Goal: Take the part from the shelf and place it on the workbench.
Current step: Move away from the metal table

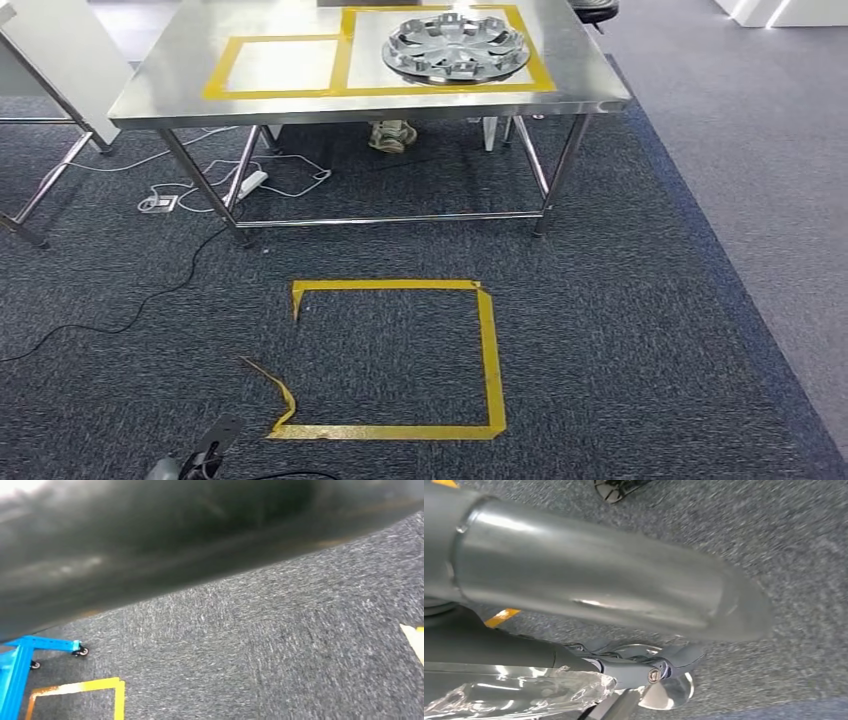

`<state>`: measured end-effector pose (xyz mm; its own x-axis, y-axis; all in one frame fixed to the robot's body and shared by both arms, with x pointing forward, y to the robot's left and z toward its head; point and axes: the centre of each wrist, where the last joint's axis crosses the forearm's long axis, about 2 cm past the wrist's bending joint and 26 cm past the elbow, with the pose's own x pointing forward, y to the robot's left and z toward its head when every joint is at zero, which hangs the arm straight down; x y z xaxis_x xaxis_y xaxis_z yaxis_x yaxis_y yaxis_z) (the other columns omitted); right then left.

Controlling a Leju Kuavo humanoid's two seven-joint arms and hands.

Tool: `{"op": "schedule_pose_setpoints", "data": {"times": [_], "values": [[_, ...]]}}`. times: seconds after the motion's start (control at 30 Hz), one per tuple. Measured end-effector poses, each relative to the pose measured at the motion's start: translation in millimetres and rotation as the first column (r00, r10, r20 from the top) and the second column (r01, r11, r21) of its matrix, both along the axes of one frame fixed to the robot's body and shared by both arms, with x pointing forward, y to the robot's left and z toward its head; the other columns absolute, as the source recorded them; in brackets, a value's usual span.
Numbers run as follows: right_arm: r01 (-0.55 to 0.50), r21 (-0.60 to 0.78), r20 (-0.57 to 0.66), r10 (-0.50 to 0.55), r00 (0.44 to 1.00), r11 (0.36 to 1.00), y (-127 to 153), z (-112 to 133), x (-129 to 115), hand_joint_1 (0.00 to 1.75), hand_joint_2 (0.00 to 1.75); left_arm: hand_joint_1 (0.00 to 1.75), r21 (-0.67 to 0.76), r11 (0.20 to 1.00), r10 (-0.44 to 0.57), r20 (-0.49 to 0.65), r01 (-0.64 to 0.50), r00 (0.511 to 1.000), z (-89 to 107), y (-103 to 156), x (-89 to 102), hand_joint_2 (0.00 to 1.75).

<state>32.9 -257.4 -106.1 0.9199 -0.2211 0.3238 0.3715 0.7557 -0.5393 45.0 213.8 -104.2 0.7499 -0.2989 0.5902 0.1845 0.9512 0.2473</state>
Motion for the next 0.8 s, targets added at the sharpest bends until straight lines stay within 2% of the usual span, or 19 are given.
{"op": "schedule_pose_setpoints", "data": {"times": [0.43, 0.8], "values": [[-0.113, 0.090, -0.014, 0.115, 0.993, 0.989, 12.5, -0.1, 0.4, 0.00, 0.00, 0.00, 0.003, 1.000, 0.007, -0.004, -0.007, 1.000, -0.4, 1.6, -1.3, 0.00], [-0.129, 0.102, -0.027, 0.132, 0.991, 0.986, 14.9, -0.3, -3.0, 0.00, 0.00, 0.00, 0.005, 1.000, 0.015, -0.008, -0.015, 1.000, -0.6, 1.9, -2.7, 0.00]]}}
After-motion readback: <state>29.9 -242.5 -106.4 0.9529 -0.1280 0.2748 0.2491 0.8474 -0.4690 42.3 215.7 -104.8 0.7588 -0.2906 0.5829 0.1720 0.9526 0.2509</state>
